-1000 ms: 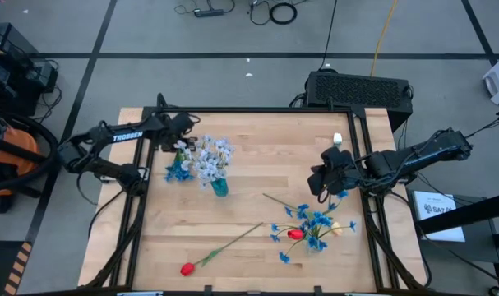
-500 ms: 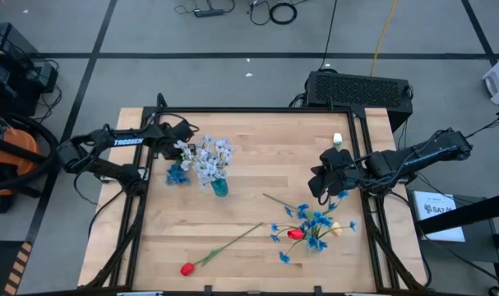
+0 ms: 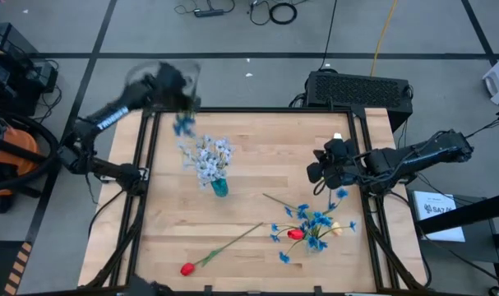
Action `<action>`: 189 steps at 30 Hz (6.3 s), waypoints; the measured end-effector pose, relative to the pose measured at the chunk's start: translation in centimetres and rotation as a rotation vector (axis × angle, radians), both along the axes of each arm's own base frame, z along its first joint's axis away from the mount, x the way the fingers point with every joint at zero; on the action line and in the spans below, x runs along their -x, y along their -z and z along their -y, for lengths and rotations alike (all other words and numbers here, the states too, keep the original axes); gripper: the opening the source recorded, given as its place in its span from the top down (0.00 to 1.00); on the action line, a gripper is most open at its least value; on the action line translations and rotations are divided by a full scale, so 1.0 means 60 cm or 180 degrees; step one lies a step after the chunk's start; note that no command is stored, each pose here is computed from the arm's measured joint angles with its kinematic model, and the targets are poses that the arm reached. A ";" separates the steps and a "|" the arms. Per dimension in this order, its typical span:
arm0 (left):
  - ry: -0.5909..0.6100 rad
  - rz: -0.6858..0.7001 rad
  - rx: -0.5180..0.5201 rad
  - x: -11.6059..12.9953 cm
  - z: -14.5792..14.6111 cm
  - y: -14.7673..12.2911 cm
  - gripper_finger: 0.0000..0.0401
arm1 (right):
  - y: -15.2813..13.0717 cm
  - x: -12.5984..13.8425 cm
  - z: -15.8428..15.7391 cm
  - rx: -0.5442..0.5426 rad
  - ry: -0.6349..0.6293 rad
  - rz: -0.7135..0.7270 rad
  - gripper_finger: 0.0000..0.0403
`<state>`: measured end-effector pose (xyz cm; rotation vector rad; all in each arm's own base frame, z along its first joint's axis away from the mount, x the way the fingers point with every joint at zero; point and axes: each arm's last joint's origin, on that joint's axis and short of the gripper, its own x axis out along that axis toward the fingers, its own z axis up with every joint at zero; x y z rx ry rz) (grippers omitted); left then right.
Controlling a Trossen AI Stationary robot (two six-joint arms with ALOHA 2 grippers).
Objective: Sort flowers into vase by color
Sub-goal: Put the blue flower into the transparent vase
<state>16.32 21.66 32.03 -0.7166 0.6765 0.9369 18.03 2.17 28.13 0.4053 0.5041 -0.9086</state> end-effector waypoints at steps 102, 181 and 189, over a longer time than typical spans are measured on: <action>0.2281 0.2309 -0.0301 -0.274 0.039 -0.259 0.65 | -0.186 -0.042 0.129 0.1489 -0.0977 -0.1918 1.00; 0.1244 0.1420 -0.0789 0.103 0.323 -0.031 0.65 | -0.018 0.109 -0.480 0.0428 -0.1889 0.1461 1.00; 0.1198 0.1464 -0.0729 0.124 0.327 -0.031 0.65 | 0.018 0.076 -0.456 0.0596 -0.1625 0.1006 1.00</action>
